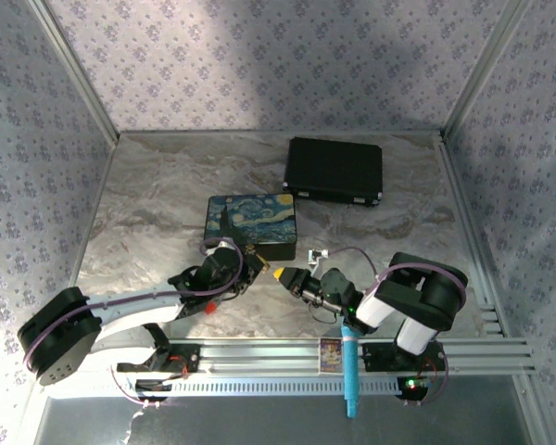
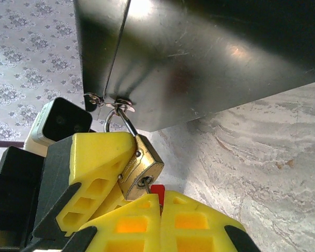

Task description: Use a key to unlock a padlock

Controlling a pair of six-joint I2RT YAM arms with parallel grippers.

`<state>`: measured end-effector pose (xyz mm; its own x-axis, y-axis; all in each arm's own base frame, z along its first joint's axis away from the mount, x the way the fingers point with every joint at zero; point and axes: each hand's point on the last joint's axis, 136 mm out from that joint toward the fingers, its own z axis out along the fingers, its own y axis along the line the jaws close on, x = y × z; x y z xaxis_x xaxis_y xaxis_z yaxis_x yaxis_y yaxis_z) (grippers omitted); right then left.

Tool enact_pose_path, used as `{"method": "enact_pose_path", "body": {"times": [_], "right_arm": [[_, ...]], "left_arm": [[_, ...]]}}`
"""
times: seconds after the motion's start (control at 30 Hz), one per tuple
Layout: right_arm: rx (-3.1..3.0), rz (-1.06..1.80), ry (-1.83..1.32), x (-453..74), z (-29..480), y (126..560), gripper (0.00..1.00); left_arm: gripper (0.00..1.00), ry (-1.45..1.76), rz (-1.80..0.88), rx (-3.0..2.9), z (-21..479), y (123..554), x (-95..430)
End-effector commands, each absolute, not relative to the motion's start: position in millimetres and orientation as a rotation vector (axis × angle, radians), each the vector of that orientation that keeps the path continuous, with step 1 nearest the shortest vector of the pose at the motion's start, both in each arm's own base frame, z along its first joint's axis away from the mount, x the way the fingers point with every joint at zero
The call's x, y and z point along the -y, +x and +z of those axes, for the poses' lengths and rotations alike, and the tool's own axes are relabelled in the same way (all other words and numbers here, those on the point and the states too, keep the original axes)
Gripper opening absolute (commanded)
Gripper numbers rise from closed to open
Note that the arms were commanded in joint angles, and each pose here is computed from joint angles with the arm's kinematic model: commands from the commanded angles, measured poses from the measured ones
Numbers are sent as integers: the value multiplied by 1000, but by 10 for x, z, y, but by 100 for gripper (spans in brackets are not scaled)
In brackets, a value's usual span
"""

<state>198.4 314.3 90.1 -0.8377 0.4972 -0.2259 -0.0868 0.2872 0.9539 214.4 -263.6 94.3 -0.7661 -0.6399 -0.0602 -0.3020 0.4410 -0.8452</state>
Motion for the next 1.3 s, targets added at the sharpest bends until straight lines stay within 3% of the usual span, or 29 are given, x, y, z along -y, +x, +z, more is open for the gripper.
{"method": "enact_pose_path", "body": {"times": [0.0,1.27], "right_arm": [[-2019,1602,348,-3191,1034,2034,0],[-2163,1905,405,-3417,1022,2244,0]], "left_arm": [[0,-770,-1356,-2255,1185,2171,2754],[0,-708,-1626,-2107,1713,2117,3023]]}}
